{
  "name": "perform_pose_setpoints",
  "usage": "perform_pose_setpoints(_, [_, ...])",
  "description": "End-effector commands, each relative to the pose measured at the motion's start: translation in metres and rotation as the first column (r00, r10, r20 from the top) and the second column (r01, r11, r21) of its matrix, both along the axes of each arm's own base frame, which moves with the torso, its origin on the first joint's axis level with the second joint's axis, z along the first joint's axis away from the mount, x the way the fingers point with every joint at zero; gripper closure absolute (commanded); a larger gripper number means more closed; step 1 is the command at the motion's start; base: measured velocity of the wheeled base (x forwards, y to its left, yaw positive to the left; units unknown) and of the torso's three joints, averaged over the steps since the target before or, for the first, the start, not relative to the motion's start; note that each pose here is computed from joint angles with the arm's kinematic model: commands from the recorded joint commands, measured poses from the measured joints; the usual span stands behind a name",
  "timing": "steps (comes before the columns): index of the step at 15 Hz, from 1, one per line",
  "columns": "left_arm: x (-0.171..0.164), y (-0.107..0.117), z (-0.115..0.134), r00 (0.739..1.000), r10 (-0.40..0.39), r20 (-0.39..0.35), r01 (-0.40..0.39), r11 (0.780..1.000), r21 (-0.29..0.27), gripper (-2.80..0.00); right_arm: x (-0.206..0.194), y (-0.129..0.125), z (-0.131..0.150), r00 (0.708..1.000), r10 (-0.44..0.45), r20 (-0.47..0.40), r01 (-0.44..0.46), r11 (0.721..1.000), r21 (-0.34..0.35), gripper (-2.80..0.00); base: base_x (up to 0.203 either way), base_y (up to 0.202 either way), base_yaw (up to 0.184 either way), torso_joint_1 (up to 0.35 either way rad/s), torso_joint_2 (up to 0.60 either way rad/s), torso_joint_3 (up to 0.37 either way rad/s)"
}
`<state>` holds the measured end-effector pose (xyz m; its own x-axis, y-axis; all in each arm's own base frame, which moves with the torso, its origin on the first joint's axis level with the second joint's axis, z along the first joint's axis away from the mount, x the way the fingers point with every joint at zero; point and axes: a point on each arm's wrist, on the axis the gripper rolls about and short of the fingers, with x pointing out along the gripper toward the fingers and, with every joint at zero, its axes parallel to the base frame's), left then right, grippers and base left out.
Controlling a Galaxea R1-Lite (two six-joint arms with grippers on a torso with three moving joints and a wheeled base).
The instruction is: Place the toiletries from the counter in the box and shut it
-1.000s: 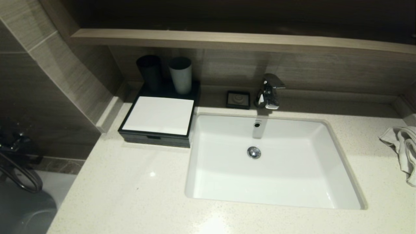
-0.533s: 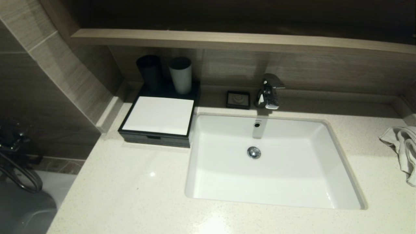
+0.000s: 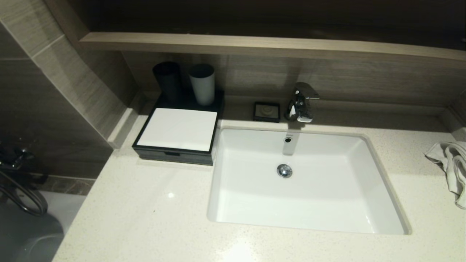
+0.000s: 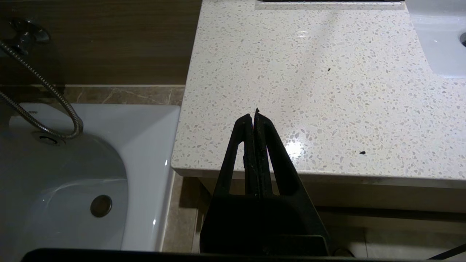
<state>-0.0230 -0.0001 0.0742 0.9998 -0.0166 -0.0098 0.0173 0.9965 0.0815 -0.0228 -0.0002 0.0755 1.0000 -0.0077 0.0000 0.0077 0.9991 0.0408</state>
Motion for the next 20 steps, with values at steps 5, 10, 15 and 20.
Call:
perform_pose_setpoints(5, [0.0003, 0.0002, 0.0, 1.0, 0.006, 0.0, -0.006, 0.999, -0.045, 0.0, 0.0, 0.0, 0.0, 1.0, 0.0, 0.0, 0.0, 1.0, 0.0, 0.0, 0.0, 0.0, 0.0, 0.0, 0.0, 0.0])
perform_pose_setpoints(10, [0.0002, 0.0002, 0.0, 1.0, 0.006, 0.001, -0.006, 0.999, -0.046, 0.0, 0.0, 0.0, 0.0, 1.0, -0.001, 0.0, 0.001, 1.0, 0.0, 0.0, 0.0, 0.0, 0.0, 0.0, 0.0, 0.0])
perform_pose_setpoints(15, [0.0001, 0.0002, 0.0, 1.0, 0.006, 0.001, -0.006, 0.999, -0.046, 0.0, 0.0, 0.0, 0.0, 1.0, 0.0, 0.0, 0.0, 1.0, -0.001, 0.0, 0.0, 0.0, 0.0, 0.0, 0.0, 0.0])
perform_pose_setpoints(20, [0.0002, 0.0002, 0.0, 1.0, 0.007, 0.001, -0.006, 0.999, -0.046, 0.0, 0.0, 0.0, 0.0, 1.0, 0.0, 0.0, 0.0, 1.0, -0.001, 0.0, 0.0, 0.0, 0.0, 0.0, 0.0, 0.0])
